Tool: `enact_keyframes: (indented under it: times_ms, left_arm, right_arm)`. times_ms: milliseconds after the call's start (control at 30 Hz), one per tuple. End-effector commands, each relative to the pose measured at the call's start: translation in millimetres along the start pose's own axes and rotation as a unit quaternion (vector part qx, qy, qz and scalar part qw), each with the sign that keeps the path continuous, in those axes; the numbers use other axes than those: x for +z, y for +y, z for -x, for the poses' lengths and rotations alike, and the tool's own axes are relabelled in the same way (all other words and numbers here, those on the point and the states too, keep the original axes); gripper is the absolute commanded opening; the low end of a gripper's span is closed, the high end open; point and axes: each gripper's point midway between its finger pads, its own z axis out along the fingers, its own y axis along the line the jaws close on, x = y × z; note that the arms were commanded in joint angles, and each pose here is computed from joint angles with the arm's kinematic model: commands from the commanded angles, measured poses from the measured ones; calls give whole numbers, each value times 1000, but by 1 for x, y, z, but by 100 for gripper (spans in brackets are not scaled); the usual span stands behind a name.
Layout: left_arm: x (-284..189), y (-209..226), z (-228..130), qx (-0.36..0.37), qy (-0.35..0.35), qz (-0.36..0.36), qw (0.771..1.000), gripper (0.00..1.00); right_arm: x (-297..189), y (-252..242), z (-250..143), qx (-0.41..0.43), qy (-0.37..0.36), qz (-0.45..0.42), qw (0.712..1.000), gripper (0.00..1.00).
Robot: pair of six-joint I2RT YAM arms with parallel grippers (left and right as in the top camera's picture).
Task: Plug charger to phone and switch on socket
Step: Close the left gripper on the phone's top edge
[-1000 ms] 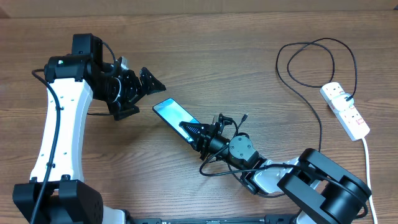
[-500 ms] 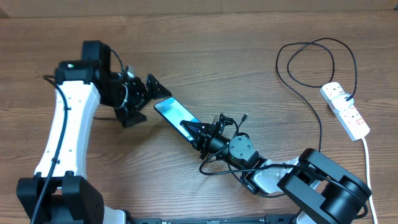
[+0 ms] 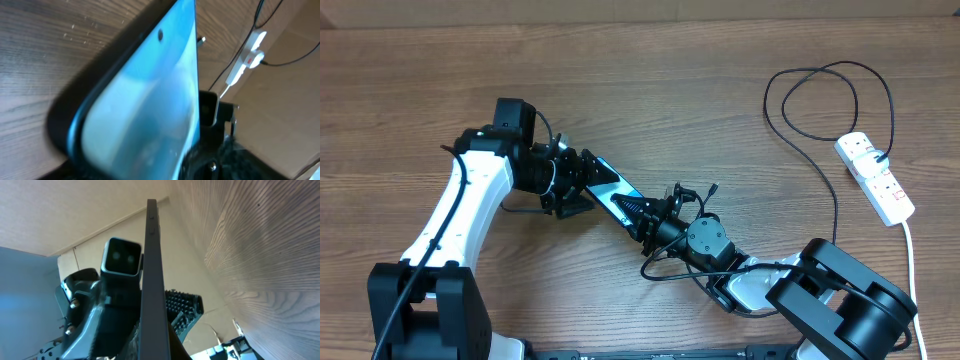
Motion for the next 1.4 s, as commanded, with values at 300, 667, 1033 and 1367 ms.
enact_keyframes:
  times_ms: [300,667,1033,1367]
  left_arm:
    - [7,3,14,-20,-46,28,998,34]
    - [14,-11,17,-7,-55,15,998,4]
    - [12,-16,24,-62,-65,-1,996,4]
    - [10,-33,38,-56,-90,-35,994,4]
  right_arm:
    - [3,7,-10,-1,21,9,1000,4]
    - [3,6,-12,-1,26,7,1000,4]
    - [3,6,-11,-1,25,7,1000,10]
    - [3,6,-11,-1,25,7,1000,20]
